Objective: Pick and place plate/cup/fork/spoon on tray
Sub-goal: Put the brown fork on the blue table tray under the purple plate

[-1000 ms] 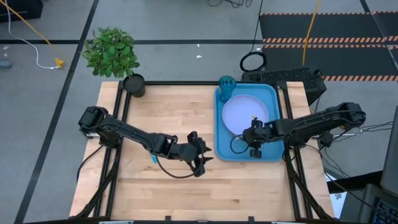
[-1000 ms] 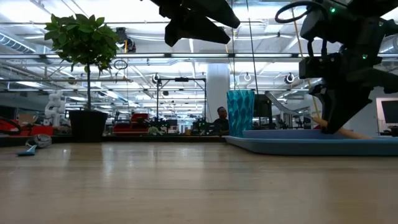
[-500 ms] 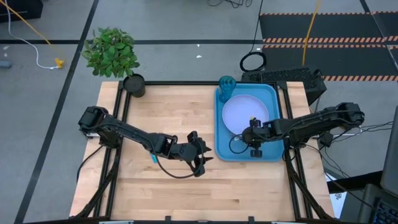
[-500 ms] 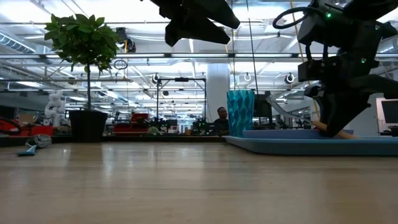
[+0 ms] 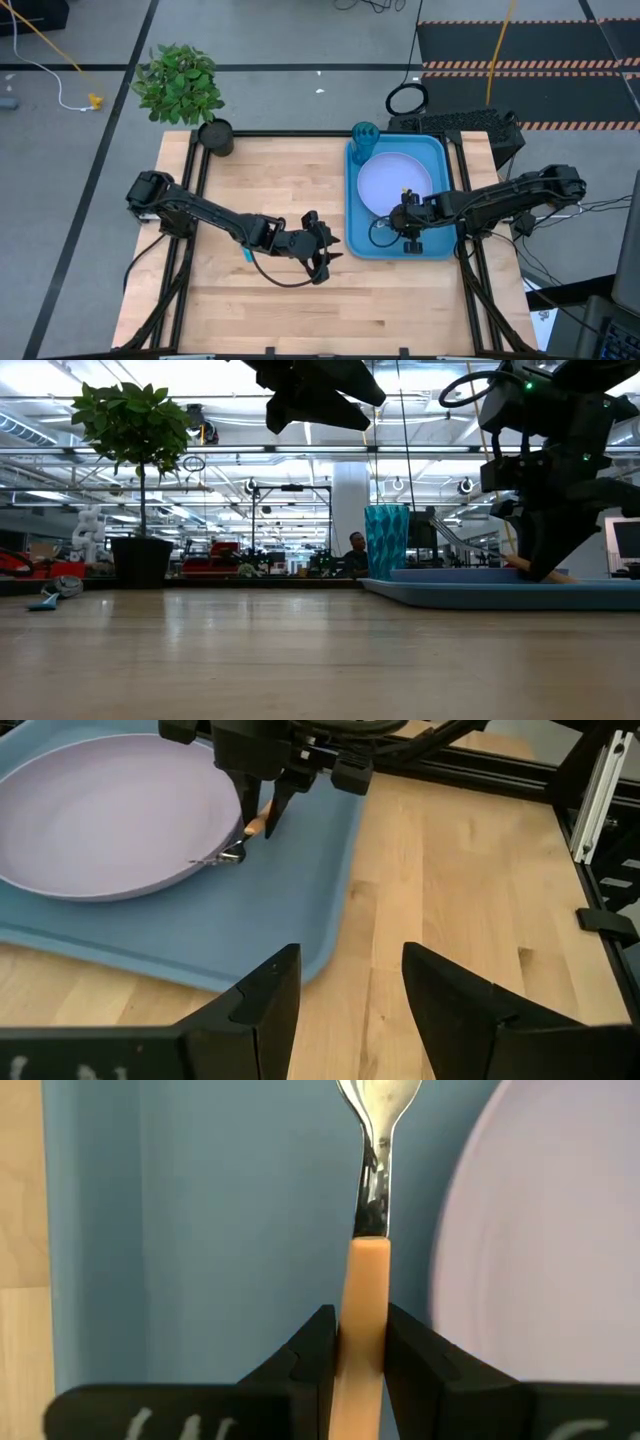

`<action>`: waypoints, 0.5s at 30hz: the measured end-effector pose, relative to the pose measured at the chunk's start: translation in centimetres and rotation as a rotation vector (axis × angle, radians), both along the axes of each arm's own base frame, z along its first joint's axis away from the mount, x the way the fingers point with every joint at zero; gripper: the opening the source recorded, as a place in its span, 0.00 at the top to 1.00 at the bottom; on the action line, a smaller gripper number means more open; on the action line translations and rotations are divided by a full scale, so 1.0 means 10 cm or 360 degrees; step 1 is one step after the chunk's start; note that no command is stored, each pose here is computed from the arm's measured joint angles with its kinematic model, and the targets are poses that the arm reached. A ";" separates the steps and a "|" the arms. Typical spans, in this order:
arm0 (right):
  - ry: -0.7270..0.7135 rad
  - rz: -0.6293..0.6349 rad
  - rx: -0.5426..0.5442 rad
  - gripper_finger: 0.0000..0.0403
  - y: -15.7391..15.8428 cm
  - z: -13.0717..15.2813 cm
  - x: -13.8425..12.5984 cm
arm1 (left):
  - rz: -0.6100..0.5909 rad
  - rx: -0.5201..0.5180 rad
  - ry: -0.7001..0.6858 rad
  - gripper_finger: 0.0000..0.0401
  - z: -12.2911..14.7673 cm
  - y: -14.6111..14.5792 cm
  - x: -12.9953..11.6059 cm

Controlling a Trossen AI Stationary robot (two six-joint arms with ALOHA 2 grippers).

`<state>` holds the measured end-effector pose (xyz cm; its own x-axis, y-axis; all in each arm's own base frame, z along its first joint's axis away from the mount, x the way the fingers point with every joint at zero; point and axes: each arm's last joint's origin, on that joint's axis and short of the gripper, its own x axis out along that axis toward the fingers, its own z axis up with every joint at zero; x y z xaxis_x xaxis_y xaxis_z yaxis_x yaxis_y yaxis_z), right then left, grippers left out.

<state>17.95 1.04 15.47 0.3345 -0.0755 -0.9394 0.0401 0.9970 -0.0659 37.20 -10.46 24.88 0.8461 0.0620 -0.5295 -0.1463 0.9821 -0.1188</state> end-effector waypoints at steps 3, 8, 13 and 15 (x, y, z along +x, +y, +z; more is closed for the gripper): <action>0.0004 0.0000 0.0000 0.86 0.00 0.00 0.00 | 0.0000 0.0000 0.0000 0.55 0.00 0.00 0.00; 0.0007 0.0006 -0.0002 0.85 0.00 0.00 0.00 | 0.0001 -0.0001 0.0000 0.55 0.00 0.00 0.00; 0.0010 0.0045 -0.0016 0.85 0.00 0.00 0.00 | 0.0005 -0.0008 -0.0001 0.55 0.00 0.00 0.00; 0.0011 0.0064 -0.0023 0.85 0.00 0.00 0.00 | 0.0006 -0.0009 -0.0001 0.55 0.00 0.00 0.00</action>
